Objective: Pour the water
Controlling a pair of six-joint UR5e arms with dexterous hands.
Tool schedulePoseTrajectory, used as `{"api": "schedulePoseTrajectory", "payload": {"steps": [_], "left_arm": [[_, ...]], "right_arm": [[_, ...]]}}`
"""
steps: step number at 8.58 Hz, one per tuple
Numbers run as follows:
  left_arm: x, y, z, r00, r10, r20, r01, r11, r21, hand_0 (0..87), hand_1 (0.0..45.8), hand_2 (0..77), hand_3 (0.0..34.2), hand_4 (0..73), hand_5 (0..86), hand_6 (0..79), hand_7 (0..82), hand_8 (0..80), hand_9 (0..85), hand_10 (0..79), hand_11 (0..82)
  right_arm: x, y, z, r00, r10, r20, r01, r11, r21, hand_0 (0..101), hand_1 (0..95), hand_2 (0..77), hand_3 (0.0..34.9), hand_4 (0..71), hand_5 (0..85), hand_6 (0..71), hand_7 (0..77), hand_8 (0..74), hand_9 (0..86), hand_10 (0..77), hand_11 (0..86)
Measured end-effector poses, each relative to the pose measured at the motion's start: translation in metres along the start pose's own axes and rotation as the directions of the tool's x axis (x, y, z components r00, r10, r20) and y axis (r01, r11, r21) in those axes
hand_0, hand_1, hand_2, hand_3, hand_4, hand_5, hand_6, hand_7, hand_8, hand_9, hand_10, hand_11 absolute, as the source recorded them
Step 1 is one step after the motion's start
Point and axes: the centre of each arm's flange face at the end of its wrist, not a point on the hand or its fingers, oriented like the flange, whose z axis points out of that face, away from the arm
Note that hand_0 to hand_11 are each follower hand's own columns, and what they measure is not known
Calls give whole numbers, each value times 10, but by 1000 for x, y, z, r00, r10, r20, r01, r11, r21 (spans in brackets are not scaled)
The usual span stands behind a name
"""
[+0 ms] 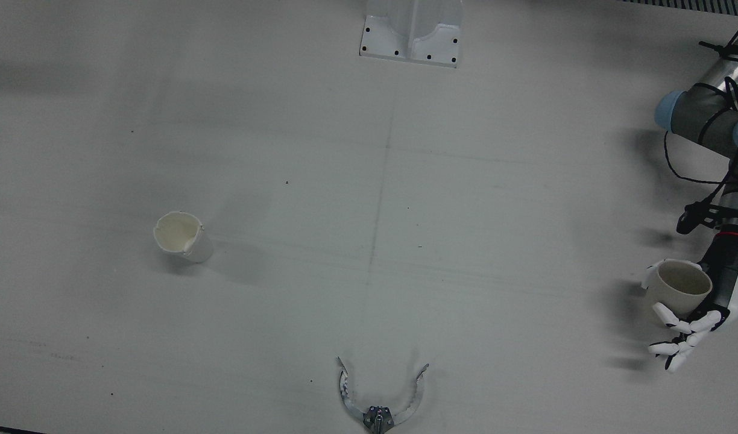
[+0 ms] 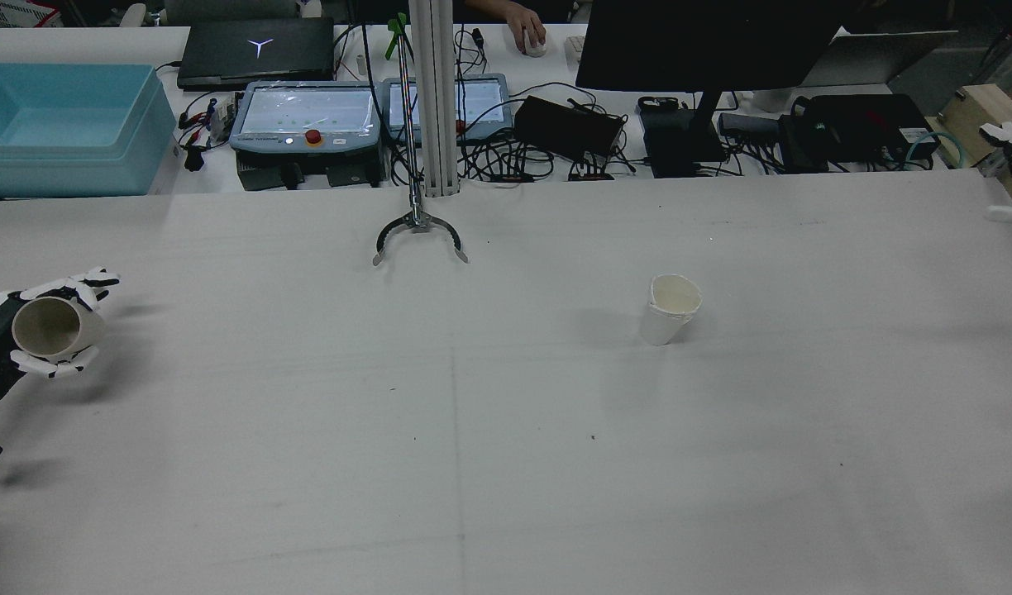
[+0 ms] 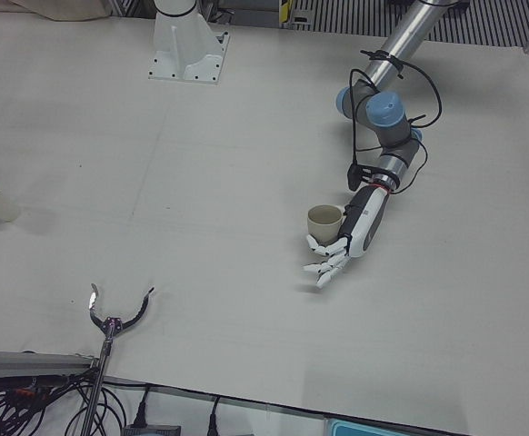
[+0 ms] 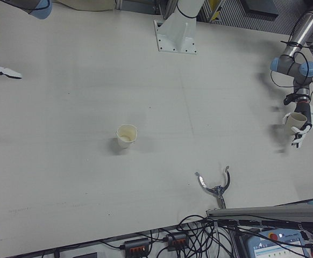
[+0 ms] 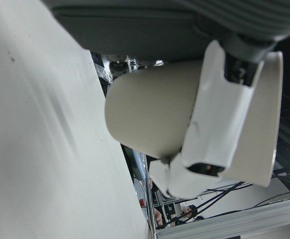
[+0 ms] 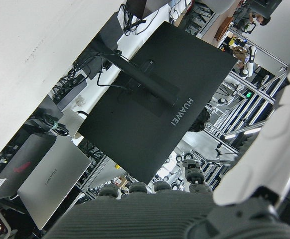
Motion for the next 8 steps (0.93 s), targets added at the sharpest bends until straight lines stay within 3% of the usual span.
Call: {"api": "schedulePoseTrajectory", "payload": {"steps": [3, 5, 6, 8], "left_arm": [[14, -4, -11, 999, -35, -17, 36, 999, 28, 804, 235, 442, 0, 387, 485, 245, 300, 109, 125, 87, 164], [15, -7, -14, 999, -43, -16, 44, 998, 35, 680, 235, 442, 1, 387, 485, 262, 322, 109, 125, 82, 142], [15, -7, -14, 999, -45, -16, 45, 998, 35, 674, 235, 442, 0, 387, 485, 251, 322, 87, 104, 60, 87], [16, -8, -14, 999, -45, -16, 46, 998, 36, 642, 224, 447, 1, 387, 485, 251, 322, 65, 98, 60, 82]], "right_arm": [[5, -6, 0, 1000, -10, -11, 10, 1000, 11, 397, 82, 120, 27, 16, 38, 5, 5, 5, 5, 5, 11], [6, -7, -1, 1000, -10, -13, 10, 1000, 12, 397, 87, 109, 33, 11, 38, 5, 11, 5, 5, 5, 11], [6, -7, -1, 1000, -10, -14, 10, 1000, 13, 397, 87, 109, 33, 11, 38, 5, 11, 5, 5, 5, 11], [7, -8, -2, 1000, -9, -15, 9, 1000, 15, 395, 71, 125, 33, 11, 33, 5, 5, 5, 5, 5, 11]]}}
